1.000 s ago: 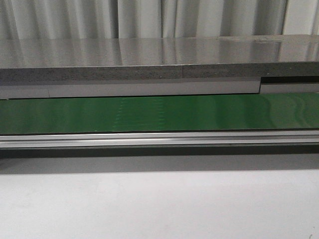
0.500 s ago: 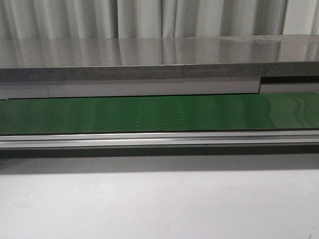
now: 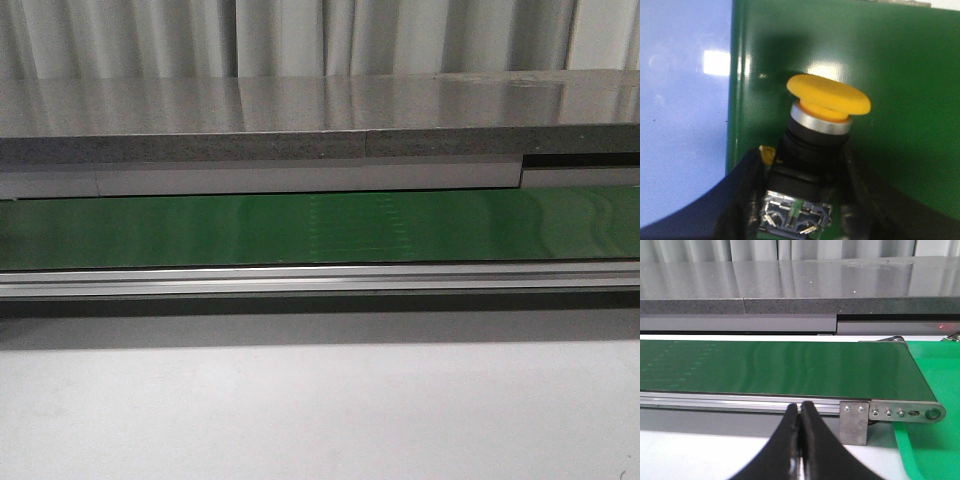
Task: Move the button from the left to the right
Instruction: 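Lift the button and place it on the conveyor belt end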
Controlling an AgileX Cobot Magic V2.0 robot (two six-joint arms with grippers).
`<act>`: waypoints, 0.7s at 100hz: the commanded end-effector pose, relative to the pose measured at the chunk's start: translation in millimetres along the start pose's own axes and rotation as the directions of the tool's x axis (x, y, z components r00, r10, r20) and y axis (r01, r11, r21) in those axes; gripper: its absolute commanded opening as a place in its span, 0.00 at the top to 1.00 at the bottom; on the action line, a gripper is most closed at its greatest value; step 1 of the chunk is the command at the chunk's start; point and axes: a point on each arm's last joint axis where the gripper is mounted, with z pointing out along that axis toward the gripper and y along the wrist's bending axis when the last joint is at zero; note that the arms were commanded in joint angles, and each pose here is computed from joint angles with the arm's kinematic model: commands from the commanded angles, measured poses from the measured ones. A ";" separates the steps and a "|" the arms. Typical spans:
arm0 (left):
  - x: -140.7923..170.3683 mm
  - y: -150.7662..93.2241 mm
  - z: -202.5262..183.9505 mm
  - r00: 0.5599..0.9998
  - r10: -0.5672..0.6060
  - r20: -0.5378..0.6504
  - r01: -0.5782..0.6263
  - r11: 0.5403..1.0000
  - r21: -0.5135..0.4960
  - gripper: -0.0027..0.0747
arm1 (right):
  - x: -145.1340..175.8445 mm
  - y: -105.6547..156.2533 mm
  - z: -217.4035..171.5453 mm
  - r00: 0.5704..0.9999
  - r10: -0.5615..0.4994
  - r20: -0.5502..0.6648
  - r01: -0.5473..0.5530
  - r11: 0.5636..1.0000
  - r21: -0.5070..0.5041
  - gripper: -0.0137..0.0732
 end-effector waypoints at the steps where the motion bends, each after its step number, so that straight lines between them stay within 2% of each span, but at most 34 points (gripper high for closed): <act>1: -3.4 -4.6 -26.3 0.996 0.006 0.086 -0.007 1.000 0.014 0.89 | -13.0 0.5 -1.3 0.995 0.000 0.103 0.000 1.000 -0.003 0.92; 10: -2.8 -4.9 -28.8 0.996 0.006 0.090 -0.007 1.000 0.016 0.72 | -13.0 0.5 -1.3 0.995 0.000 0.103 0.000 1.000 -0.003 0.92; 26: -0.5 -5.1 -29.3 0.998 0.006 0.067 -0.007 1.000 0.017 0.29 | -13.0 0.5 -1.3 0.995 0.000 0.103 0.000 1.000 -0.003 0.92; 34: -0.1 -5.5 -29.6 0.998 0.004 0.064 -0.005 1.000 0.021 0.18 | -13.0 0.5 -1.3 0.995 0.000 0.103 0.000 1.000 -0.003 0.92; 50: 2.3 -8.0 -41.8 0.996 0.001 0.091 -0.004 0.999 0.033 0.15 | -13.0 0.5 -1.3 0.995 0.000 0.103 0.000 1.000 -0.003 0.92; 70: 9.3 -17.1 -87.8 0.968 0.028 0.250 -0.038 0.999 0.035 0.15 | -13.0 0.5 -1.3 0.995 0.000 0.103 0.000 1.000 -0.003 0.92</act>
